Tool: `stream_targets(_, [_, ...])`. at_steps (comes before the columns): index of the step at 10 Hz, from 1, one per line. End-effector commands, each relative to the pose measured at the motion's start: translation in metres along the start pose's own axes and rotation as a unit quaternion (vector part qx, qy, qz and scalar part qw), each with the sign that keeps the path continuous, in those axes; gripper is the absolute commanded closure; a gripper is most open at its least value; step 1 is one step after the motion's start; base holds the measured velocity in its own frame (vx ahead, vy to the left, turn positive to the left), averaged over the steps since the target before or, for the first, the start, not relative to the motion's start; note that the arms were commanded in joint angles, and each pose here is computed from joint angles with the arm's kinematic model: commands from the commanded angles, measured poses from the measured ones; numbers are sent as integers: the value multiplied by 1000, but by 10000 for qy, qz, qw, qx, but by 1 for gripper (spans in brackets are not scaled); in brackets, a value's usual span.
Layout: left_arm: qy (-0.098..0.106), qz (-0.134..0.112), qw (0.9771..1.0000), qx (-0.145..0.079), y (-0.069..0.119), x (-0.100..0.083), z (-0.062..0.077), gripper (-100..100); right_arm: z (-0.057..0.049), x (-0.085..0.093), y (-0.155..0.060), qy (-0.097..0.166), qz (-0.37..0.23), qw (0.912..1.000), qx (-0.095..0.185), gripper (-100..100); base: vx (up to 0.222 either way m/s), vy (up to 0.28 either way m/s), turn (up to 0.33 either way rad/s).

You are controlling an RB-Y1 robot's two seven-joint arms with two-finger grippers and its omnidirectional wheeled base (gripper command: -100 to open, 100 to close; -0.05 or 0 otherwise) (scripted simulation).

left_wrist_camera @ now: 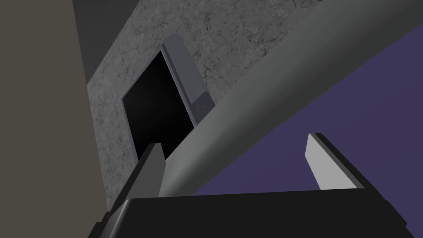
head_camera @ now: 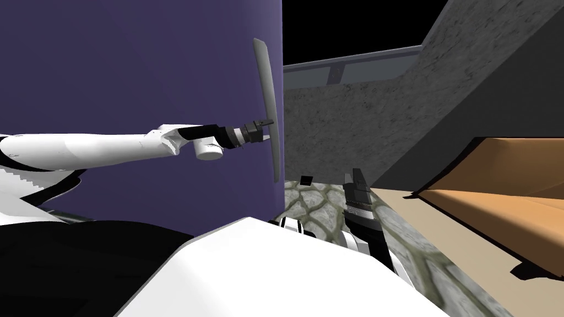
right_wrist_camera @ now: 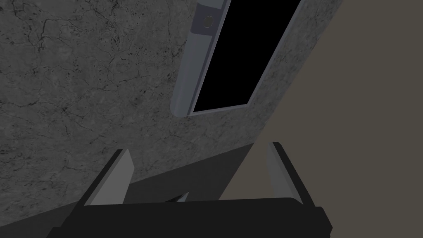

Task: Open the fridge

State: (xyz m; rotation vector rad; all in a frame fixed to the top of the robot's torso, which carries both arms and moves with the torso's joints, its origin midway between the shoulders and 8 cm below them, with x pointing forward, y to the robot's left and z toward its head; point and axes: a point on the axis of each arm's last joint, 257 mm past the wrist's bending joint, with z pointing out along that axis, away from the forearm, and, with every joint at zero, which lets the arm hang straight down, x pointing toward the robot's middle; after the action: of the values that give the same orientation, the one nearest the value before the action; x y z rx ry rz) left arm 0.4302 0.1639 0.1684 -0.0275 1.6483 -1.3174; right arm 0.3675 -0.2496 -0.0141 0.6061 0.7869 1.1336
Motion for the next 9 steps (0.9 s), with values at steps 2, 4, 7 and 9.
stream_targets(2, [67, 2, 10000, 32, -23, -2, 4, -100, 0, 0, 0, 0, 0, 10000, 0, 0, 24, 10, 52])
stream_targets(4, [67, 2, 10000, 32, -23, -2, 4, -100, 0, 0, 0, 0, 1, 10000, 0, 0, 22, 6, 11])
stream_targets(7, [88, 3, 10000, 42, -29, -2, 6, -100, 0, 0, 0, 0, 1, 10000, -1, 0, 4, 2, 13])
stream_targets(9, [88, -4, 10000, 35, -28, -1, 5, 0, 0, 0, 0, 0, 1, 10000, -1, 0, 0, 0, 0])
